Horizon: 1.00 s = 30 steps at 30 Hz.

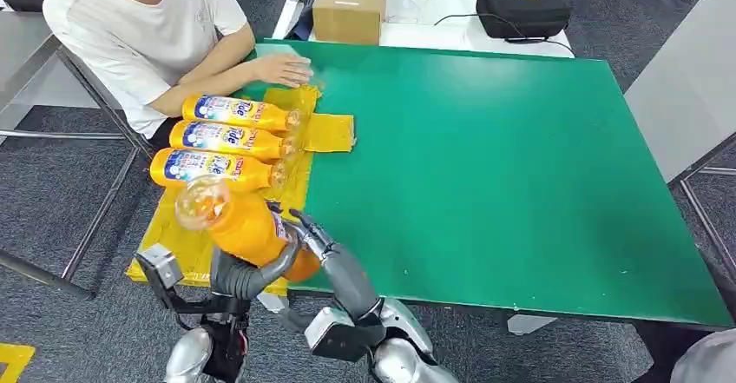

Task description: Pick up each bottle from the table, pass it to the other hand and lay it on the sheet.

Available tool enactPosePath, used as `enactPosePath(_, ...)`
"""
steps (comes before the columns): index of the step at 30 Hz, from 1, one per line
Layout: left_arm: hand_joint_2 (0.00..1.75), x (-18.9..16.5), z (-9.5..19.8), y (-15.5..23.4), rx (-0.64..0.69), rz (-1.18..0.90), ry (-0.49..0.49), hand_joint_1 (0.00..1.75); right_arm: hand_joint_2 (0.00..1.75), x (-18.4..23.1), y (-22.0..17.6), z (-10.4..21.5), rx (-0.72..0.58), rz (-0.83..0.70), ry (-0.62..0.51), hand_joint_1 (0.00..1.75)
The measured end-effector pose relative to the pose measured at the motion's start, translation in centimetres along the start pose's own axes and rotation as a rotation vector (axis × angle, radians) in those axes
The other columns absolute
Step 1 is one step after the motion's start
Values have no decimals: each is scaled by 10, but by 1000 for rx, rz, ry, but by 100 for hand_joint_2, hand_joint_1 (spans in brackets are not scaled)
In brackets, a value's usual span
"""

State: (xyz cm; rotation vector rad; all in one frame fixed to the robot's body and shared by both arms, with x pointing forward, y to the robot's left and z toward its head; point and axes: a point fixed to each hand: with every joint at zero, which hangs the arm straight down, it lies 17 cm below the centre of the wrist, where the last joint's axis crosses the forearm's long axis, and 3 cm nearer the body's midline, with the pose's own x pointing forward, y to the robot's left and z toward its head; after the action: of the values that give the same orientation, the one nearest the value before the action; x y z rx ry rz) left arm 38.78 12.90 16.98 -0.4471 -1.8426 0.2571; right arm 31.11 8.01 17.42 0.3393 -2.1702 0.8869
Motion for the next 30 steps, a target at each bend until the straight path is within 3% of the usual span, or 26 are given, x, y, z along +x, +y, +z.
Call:
enactPosePath(6, 175, -1, -18, 45, 90, -491, -9, 175, 0, 0, 2, 12, -29, 60, 7, 0)
enactPosePath(14, 175, 1, -25, 60, 95, -561, -11, 175, 0, 1, 3, 17, -33, 59, 12, 0)
enactPosePath(17, 175, 5, -29, 64, 92, -696, -33, 175, 0, 2, 3, 17, -35, 64, 12, 0)
enactPosePath(24, 175, 2, -50, 69, -7, -1071, -37, 175, 0, 1, 8, 23, -38, 50, 26, 0)
enactPosePath(30, 175, -55, -50, 91, -191, -1405, 101, 175, 0, 10, 5, 25, -59, 33, 7, 0)
